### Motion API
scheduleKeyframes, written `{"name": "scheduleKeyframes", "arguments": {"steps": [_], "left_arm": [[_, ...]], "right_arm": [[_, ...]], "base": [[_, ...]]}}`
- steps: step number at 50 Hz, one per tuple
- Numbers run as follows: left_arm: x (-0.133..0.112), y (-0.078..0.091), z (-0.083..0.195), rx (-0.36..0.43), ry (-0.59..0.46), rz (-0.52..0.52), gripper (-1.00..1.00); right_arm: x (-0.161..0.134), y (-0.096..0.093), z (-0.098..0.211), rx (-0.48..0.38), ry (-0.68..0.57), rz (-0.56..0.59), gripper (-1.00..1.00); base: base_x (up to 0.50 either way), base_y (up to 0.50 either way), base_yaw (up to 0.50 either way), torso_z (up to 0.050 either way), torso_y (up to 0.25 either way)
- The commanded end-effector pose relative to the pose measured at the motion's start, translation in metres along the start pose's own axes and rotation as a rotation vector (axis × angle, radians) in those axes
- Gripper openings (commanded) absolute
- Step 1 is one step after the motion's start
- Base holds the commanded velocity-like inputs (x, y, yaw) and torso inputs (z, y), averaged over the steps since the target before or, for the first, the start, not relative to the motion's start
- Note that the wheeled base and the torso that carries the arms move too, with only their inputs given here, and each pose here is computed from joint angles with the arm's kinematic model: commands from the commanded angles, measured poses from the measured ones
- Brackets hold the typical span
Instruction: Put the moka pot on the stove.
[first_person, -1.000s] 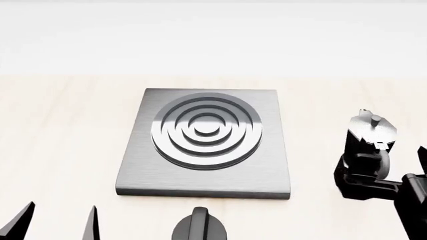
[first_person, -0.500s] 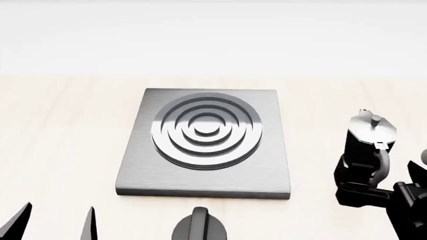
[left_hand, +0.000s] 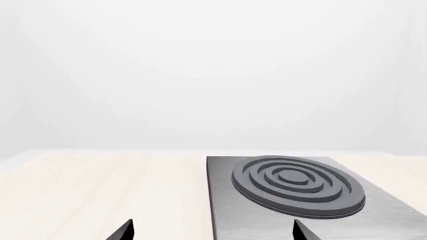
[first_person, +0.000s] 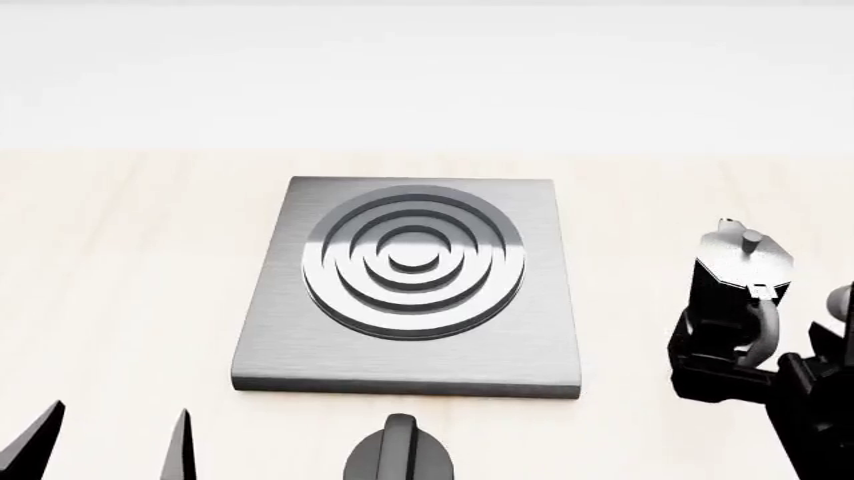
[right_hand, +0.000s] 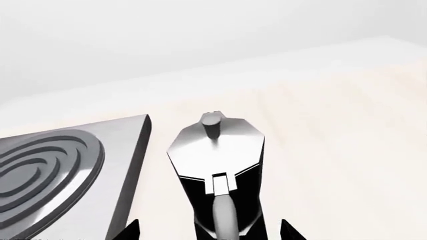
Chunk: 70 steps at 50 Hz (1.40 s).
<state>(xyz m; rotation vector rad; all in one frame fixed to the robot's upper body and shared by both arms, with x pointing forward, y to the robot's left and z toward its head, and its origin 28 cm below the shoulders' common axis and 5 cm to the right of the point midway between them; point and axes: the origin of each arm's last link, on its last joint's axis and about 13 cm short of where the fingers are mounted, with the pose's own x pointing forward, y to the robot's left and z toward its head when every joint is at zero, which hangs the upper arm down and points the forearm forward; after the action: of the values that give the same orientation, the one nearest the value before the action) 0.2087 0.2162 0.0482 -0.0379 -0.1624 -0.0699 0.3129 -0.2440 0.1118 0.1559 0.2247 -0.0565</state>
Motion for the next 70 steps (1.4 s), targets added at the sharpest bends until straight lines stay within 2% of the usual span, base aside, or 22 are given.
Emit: {"name": "scheduleKeyframes", "arguments": {"steps": [1,24,44,64,65,70], "left_arm": [[0.002,0.000,0.001,0.001,0.001,-0.001,1.00],[0.002,0.001,0.002,0.002,-0.002,0.002,1.00],[0.005,0.001,0.002,0.003,-0.001,0.002,1.00],[0.004,0.002,0.003,0.001,-0.001,0.006,1.00],[0.004,0.002,0.003,0.001,-0.001,0.006,1.00],[0.005,0.003,0.003,0.000,-0.001,0.006,1.00]], "right_arm": [[0.006,-0.002,-0.006,-0.004,0.027,-0.017,1.00],[0.011,-0.013,-0.010,-0.007,0.060,-0.048,1.00],[0.027,-0.012,-0.010,-0.007,0.064,-0.033,1.00],[0.027,-0.007,-0.008,-0.018,0.070,0.014,1.00],[0.027,-0.006,-0.008,-0.018,0.070,0.017,-1.00],[0.026,-0.005,-0.006,-0.025,0.072,0.027,-1.00]], "base": [[0.00,0.00,0.00,0.000,0.000],[0.00,0.00,0.00,0.000,0.000],[0.00,0.00,0.00,0.000,0.000],[0.00,0.00,0.00,0.000,0.000],[0.00,0.00,0.00,0.000,0.000],[0.00,0.00,0.00,0.000,0.000]]}}
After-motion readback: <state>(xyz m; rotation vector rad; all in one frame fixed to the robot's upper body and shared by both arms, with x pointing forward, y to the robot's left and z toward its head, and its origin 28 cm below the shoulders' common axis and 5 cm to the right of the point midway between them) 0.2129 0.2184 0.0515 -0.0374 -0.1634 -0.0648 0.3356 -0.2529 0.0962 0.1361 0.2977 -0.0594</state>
